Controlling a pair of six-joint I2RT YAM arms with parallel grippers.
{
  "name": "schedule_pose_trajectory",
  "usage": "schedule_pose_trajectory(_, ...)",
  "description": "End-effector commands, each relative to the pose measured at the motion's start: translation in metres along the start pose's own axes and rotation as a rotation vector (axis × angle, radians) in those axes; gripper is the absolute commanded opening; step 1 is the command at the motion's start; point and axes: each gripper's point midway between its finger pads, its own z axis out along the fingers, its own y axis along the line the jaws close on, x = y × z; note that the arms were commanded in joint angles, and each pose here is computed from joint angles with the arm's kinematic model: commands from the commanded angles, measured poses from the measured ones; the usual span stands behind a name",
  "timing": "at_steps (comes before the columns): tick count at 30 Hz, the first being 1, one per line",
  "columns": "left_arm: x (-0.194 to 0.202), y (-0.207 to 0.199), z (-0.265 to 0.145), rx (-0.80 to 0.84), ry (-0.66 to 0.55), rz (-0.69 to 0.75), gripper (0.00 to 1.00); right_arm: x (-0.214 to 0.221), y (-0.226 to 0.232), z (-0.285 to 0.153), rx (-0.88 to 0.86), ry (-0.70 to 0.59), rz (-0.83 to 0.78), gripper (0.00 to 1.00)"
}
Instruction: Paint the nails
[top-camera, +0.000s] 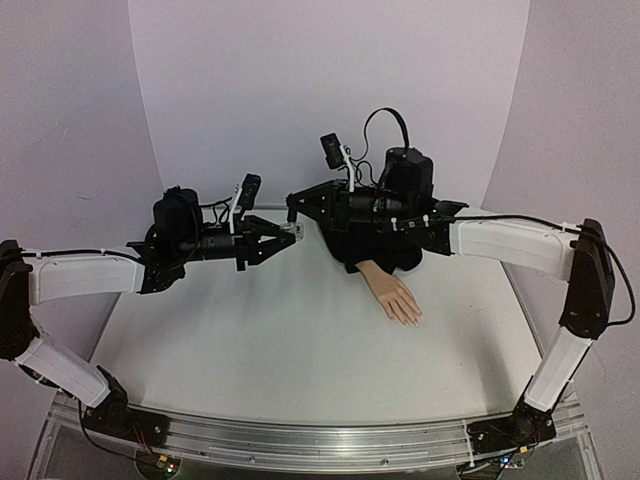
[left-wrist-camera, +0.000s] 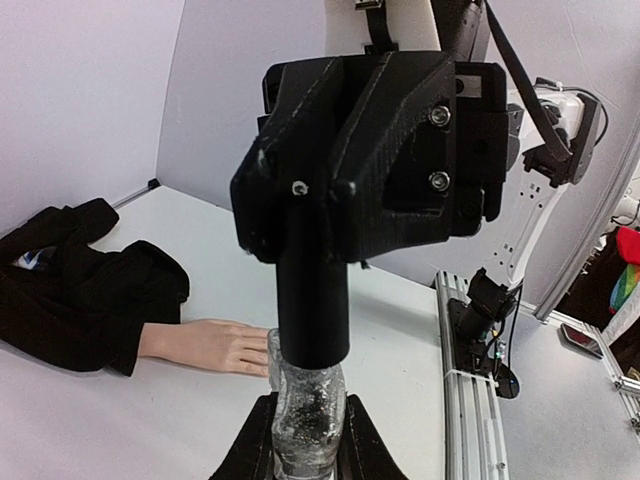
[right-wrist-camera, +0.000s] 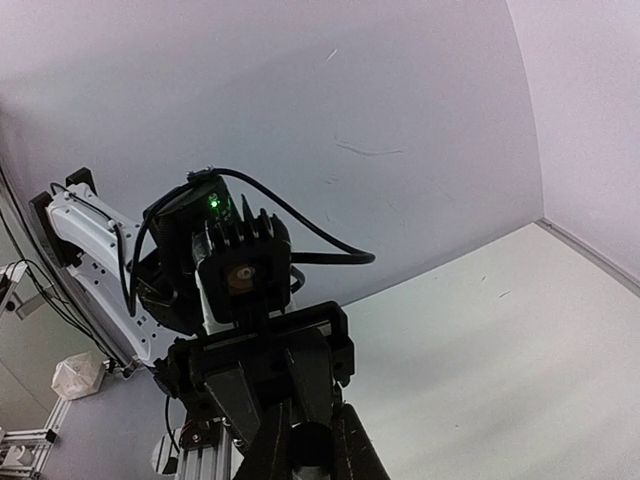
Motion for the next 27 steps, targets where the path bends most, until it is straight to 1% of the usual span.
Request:
schedule_pose_trajectory(1, -0.09, -0.01, -0.012, -0.049, -0.222, 0.232, 0.0, 0.059, -0.011, 0.01, 0.065, 0.154, 0.104, 0.0)
schedule_pose_trajectory(8, -0.088, 0.01, -0.001, -0.106, -0.17, 0.258, 0.0, 0.08, -0.019, 0.017, 0.15, 0.229, 0.106, 0.0)
schedule_pose_trajectory(13, -0.089, 0.027, 0.003, -0.171, -0.168, 0.255, 0.0, 0.088, -0.029, 0.017, 0.274, 0.248, 0.096, 0.0)
schedule_pose_trajectory(15, -0.093, 0.035, 0.002, -0.216, -0.192, 0.257, 0.0, 0.088, -0.038, 0.015, 0.373, 0.228, 0.103, 0.0)
schedule_pose_trajectory(17, -0.096, 0.045, 0.001, -0.264, -0.215, 0.252, 0.0, 0.085, -0.049, 0.014, 0.513, 0.192, 0.097, 0.0)
schedule_pose_trajectory(21, -0.097, 0.069, 0.004, -0.359, -0.242, 0.258, 0.0, 0.083, -0.058, 0.023, 0.728, 0.137, 0.109, 0.0)
schedule_pose_trajectory(24, -0.096, 0.084, 0.008, -0.415, -0.241, 0.279, 0.0, 0.087, -0.057, 0.035, 0.856, 0.152, 0.092, 0.0)
schedule_pose_trajectory(26, -0.092, 0.091, 0.014, -0.423, -0.218, 0.287, 0.0, 0.08, -0.051, 0.046, 0.902, 0.17, 0.054, 0.0)
schedule_pose_trajectory(27, -0.089, 0.094, 0.016, -0.422, -0.204, 0.282, 0.0, 0.083, -0.052, 0.048, 0.926, 0.196, 0.038, 0.0)
